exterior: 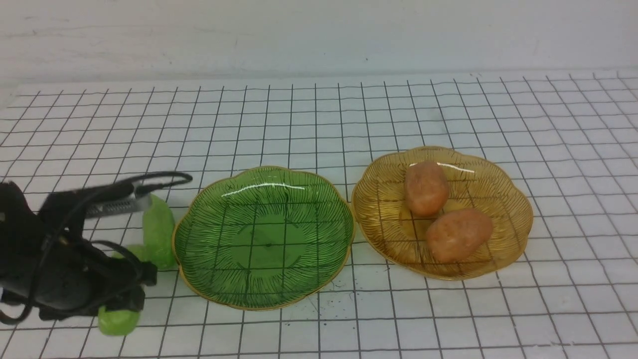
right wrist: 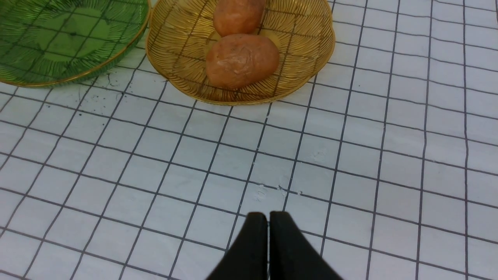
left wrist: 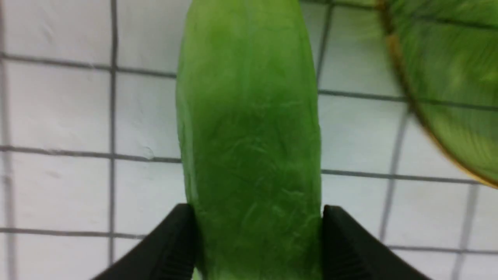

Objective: Put different types of vegetables on the plate.
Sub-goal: 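Put the green cucumber next to the left plate into that plate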

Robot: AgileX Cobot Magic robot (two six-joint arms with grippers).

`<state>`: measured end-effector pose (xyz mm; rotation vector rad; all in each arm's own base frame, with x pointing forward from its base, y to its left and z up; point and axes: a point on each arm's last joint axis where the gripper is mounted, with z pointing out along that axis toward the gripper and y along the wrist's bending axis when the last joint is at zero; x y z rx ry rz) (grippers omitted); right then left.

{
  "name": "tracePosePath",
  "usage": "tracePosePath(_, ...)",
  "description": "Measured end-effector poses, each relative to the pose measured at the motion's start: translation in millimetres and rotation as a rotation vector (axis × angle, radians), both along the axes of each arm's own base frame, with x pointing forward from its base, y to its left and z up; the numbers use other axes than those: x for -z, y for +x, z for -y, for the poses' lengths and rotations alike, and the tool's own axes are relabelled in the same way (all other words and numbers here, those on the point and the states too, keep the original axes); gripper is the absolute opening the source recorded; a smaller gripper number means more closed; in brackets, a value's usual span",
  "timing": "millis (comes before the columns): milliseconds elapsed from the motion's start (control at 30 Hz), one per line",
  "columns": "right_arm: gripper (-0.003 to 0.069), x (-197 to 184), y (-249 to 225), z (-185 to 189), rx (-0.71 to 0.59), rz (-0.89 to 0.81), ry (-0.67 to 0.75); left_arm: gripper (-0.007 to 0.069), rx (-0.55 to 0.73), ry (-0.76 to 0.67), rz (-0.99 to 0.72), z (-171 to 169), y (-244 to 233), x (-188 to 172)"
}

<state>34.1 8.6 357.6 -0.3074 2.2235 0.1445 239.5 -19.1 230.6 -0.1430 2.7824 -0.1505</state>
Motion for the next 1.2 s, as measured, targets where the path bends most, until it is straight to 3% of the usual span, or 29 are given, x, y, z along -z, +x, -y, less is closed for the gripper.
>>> tracePosePath(133, -0.0005, 0, 0, 0, 0.0, 0.0, 0.0, 0.0366, 0.013, -0.042, 0.118, 7, 4, -51)
tracePosePath(267, -0.0005, 0, 0, 0, 0.0, 0.0, 0.0, 0.0366, 0.071, -0.132, 0.15, 31, 13, -66)
tracePosePath(533, -0.0005, 0, 0, 0, 0.0, 0.0, 0.0, 0.0366, 0.25, -0.188, 0.05, 102, 52, -41)
tracePosePath(633, -0.0005, 0, 0, 0, 0.0, 0.0, 0.0, 0.0366, 0.297, -0.178, 0.007, 132, 79, -17)
tracePosePath(900, -0.0005, 0, 0, 0, 0.0, 0.0, 0.0, 0.0373, 0.338, -0.184, -0.024, 167, 109, 8)
tracePosePath(1033, -0.0005, 0, 0, 0, 0.0, 0.0, 0.0, 0.0417, 0.335, -0.19, -0.014, 168, 111, 8)
tracePosePath(1200, -0.0005, 0, 0, 0, 0.0, 0.0, 0.0, 0.0545, 0.337, -0.192, -0.006, 169, 113, 5)
